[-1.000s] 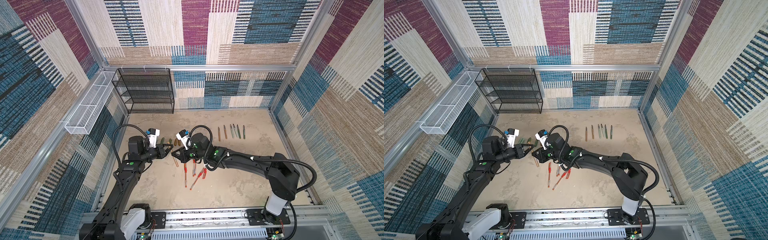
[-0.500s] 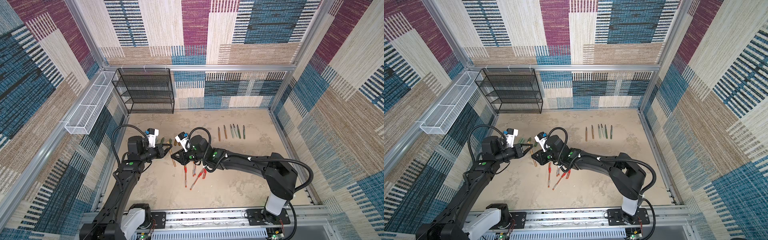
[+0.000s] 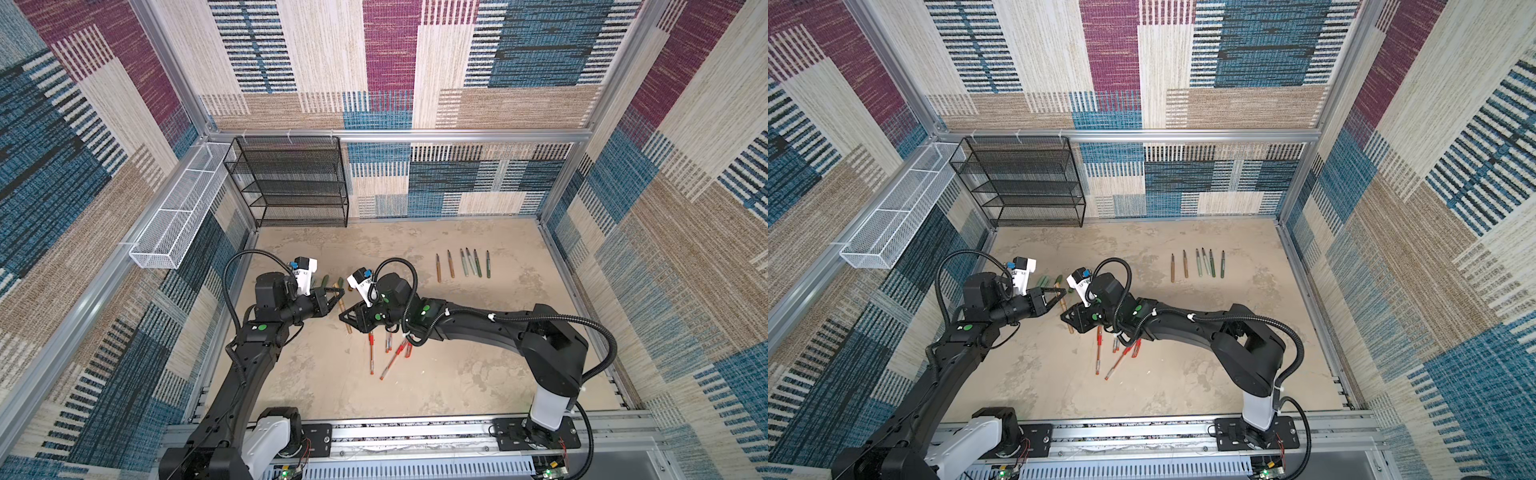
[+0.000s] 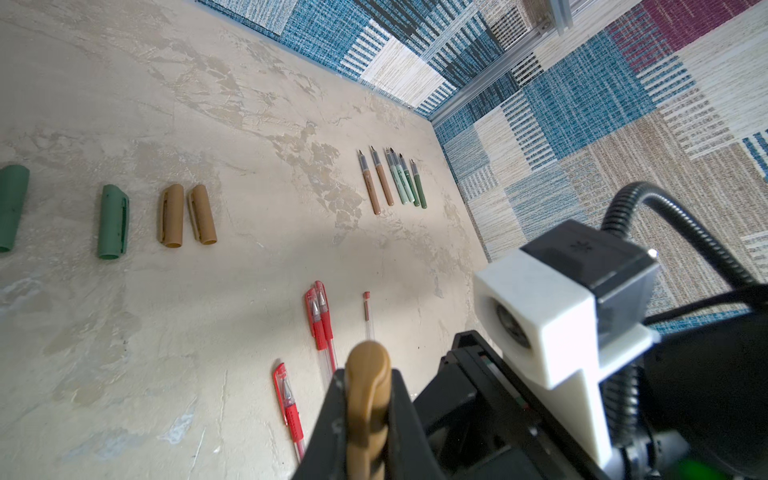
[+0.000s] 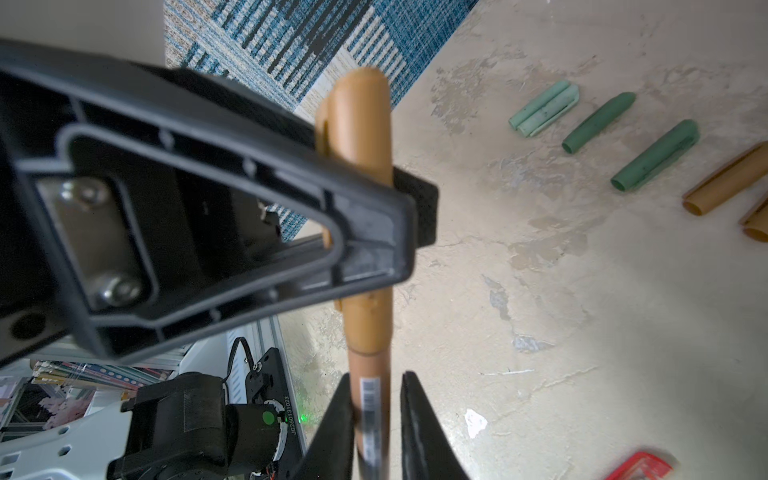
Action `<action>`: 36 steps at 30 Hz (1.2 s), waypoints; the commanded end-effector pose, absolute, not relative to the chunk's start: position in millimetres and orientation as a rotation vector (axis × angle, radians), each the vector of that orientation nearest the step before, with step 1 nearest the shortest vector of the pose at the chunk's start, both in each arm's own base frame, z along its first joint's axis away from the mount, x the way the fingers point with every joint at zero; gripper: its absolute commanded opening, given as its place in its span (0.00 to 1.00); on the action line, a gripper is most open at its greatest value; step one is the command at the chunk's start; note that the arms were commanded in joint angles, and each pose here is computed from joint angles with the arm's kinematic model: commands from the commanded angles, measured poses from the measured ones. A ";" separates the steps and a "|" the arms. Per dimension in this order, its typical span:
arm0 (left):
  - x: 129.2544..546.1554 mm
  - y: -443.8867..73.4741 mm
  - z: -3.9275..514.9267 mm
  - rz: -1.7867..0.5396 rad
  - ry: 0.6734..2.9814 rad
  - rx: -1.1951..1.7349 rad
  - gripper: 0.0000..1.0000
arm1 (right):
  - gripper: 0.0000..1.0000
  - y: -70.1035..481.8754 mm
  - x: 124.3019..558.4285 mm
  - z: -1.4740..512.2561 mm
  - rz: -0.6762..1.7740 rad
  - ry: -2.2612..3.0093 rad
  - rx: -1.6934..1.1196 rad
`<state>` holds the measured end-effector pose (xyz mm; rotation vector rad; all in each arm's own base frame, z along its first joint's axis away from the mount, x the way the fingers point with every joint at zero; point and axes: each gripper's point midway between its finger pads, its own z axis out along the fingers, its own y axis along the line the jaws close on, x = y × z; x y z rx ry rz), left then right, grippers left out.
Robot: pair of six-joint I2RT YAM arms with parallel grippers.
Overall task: Open the pen caps
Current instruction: 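Close the left gripper on the tan cap and pull it off the pen, then lower the tan cap beside the other caps with left while right carries pen away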
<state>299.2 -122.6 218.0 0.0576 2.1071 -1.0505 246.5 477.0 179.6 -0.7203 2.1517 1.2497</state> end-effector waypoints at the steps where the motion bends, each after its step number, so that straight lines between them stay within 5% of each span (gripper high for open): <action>1: 301.6 -122.6 225.9 -1.052 2.074 0.068 0.00 | 0.13 478.4 249.0 186.8 1.267 2.125 -0.699; 7: 301.8 -121.5 225.4 -1.040 2.082 0.067 0.00 | 0.00 469.5 243.7 171.2 1.244 2.174 -0.701; 20: 315.6 -110.9 245.1 -1.014 2.068 0.007 0.00 | 0.00 437.6 218.5 134.8 1.203 2.258 -0.670; 36: 382.6 -121.4 251.0 -0.988 2.177 -0.012 0.00 | 0.00 358.4 221.7 150.7 1.023 2.229 -0.409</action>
